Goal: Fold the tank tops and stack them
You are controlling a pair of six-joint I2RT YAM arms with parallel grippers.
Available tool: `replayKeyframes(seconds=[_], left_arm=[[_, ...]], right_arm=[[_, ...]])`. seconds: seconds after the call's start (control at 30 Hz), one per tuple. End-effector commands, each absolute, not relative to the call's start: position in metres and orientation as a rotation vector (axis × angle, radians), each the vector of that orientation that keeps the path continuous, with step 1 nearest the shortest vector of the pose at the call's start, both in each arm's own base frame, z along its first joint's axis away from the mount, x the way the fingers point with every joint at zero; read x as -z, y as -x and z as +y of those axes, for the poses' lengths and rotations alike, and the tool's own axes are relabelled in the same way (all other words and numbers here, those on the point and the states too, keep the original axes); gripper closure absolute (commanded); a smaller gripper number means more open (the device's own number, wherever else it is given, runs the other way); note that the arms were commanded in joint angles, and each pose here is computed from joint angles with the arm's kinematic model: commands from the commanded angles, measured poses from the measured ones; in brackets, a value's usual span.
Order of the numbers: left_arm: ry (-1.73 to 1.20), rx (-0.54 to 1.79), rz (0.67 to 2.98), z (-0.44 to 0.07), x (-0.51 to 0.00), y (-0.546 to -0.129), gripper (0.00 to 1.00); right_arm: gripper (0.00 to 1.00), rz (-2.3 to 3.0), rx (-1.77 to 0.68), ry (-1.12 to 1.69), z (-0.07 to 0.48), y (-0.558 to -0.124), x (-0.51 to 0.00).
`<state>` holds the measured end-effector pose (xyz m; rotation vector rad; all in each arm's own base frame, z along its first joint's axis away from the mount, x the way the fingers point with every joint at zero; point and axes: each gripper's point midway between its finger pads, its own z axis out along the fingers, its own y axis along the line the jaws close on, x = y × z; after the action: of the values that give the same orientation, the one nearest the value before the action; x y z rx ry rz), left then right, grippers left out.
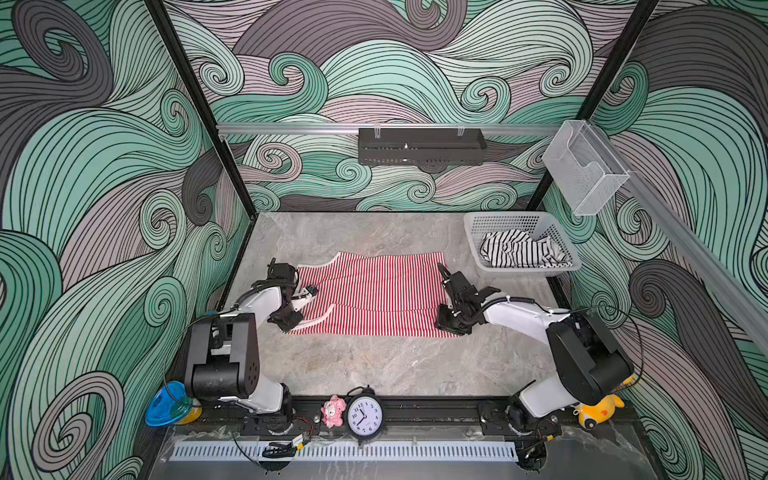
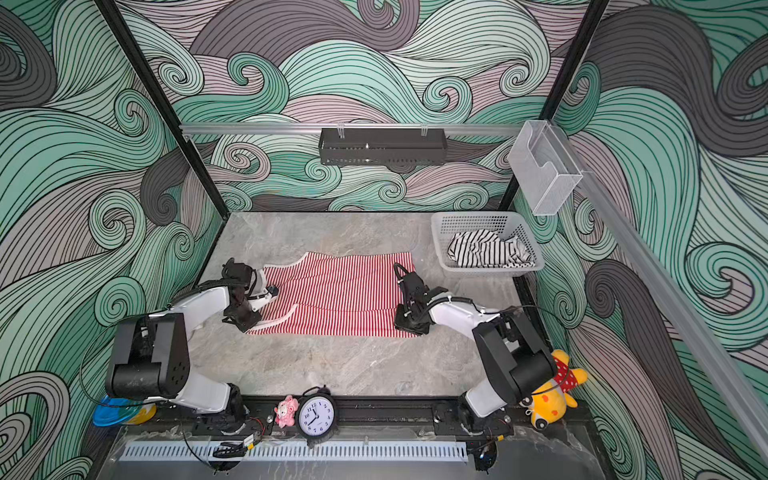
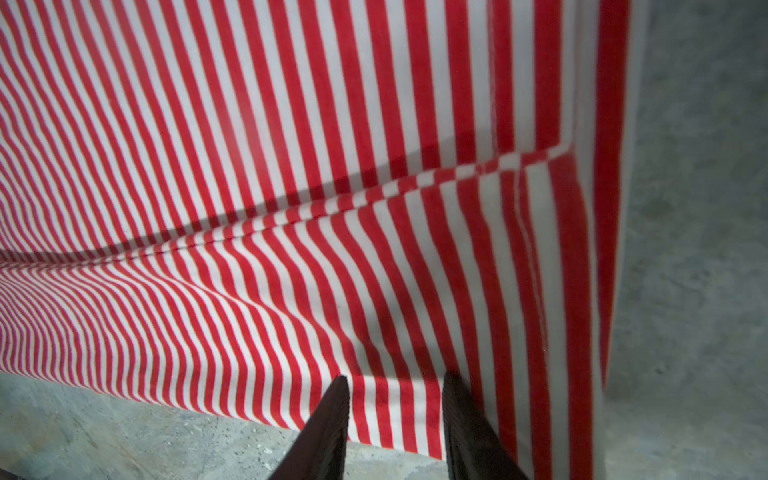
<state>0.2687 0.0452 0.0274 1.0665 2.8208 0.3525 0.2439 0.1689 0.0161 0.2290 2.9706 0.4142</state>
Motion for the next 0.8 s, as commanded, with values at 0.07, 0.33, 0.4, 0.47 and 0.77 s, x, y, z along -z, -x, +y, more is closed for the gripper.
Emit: replayKeyframes(seconds=[0.07, 0.33, 0.4, 0.47, 0.77], left_arm=[[-0.892, -0.374, 2.690, 0.043, -0.079, -0.288, 0.59], [-1.086, -0.012, 2.786, 0.006, -0.076, -0.232, 0.60], [-1.142, 0.090, 2.829, -0.002, -0.068, -0.215, 0.62], [-1.179, 0.156, 2.864, -0.006, -0.062, -0.201, 0.65], [-1.164, 0.232, 2.892, -0.011, -0.045, -0.205, 0.77]], right_arm=[[0.60, 3.053, -0.258, -0.272, 0.145, -0.219, -0.007], [0.57, 3.014, -0.288, -0.248, 0.151, -0.231, -0.020], [0.57, 3.001, -0.299, -0.245, 0.154, -0.236, -0.024], [0.56, 2.990, -0.305, -0.236, 0.156, -0.240, -0.028], [0.56, 2.981, -0.303, -0.213, 0.160, -0.251, -0.034]])
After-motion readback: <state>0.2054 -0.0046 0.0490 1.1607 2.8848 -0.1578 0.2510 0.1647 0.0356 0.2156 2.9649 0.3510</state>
